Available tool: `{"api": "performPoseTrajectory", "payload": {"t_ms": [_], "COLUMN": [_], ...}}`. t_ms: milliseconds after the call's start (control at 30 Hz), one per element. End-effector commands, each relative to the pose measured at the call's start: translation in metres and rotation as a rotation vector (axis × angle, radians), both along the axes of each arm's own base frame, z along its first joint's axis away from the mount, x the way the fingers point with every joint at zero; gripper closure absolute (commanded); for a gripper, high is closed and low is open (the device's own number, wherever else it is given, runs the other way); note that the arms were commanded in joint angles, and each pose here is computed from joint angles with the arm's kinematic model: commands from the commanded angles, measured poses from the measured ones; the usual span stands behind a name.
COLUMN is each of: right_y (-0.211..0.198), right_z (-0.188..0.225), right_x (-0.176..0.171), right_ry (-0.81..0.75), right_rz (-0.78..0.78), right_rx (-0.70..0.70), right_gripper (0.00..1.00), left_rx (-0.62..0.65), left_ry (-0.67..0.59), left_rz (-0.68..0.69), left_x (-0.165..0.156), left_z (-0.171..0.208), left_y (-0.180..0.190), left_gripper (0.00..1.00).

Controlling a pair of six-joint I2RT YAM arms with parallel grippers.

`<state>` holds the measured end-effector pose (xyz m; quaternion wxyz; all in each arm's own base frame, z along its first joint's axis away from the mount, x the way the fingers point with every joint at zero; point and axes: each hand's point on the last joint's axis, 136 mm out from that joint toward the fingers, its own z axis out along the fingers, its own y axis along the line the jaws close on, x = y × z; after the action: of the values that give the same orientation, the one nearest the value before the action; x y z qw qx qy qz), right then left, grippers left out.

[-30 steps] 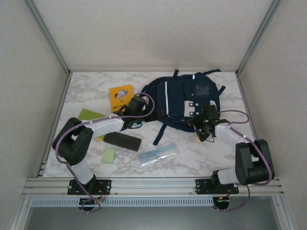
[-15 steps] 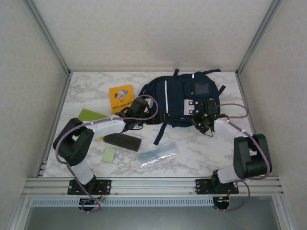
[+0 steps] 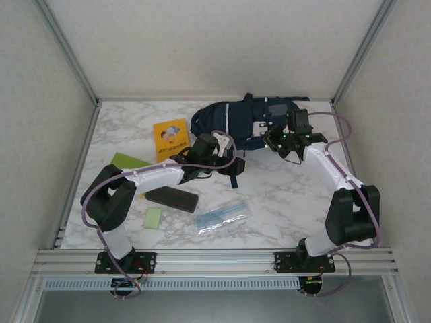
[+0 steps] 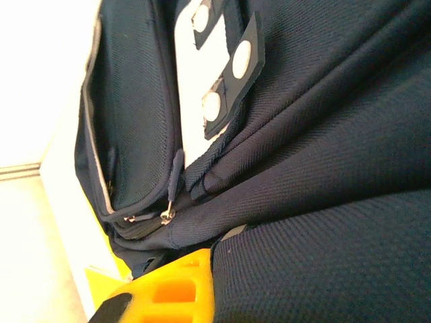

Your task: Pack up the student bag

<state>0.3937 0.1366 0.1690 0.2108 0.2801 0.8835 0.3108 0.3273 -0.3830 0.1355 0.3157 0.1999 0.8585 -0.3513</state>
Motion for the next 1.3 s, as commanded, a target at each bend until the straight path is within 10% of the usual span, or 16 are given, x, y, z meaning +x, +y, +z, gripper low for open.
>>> {"api": "performPoseTrajectory", "payload": {"t_ms": [0,633,867,1267], "right_y": [0.010,0.022,0.006,-0.080], "right_z": [0.028,0.026,0.018,0.001], "right_x": [0.012,0.004,0.003,0.005], "right_ry": [-0.084,-0.076,-0.084,-0.083], "right_rz": [0.018,-0.013,-0.017,0.001], "right_rx": [0.073,0.219,0.127,-0.184], "right_gripper": [1.00,1.00,1.00,1.00], "left_rx": [-0.010,-0.076,-0.044,0.253], "left_ry": [-0.081,-0.312,-0.285,-0.088], "left_rz": [0.007,0.135,0.090,0.172], "left_x": [0.016,0.078,0.067,0.066], "left_z": [0.005,-0.001,-0.005,-0.056], "left_y": [-0.015,-0.051,-0.045,0.069], "left_gripper": [0.06,0.34,1.00,1.00]}}
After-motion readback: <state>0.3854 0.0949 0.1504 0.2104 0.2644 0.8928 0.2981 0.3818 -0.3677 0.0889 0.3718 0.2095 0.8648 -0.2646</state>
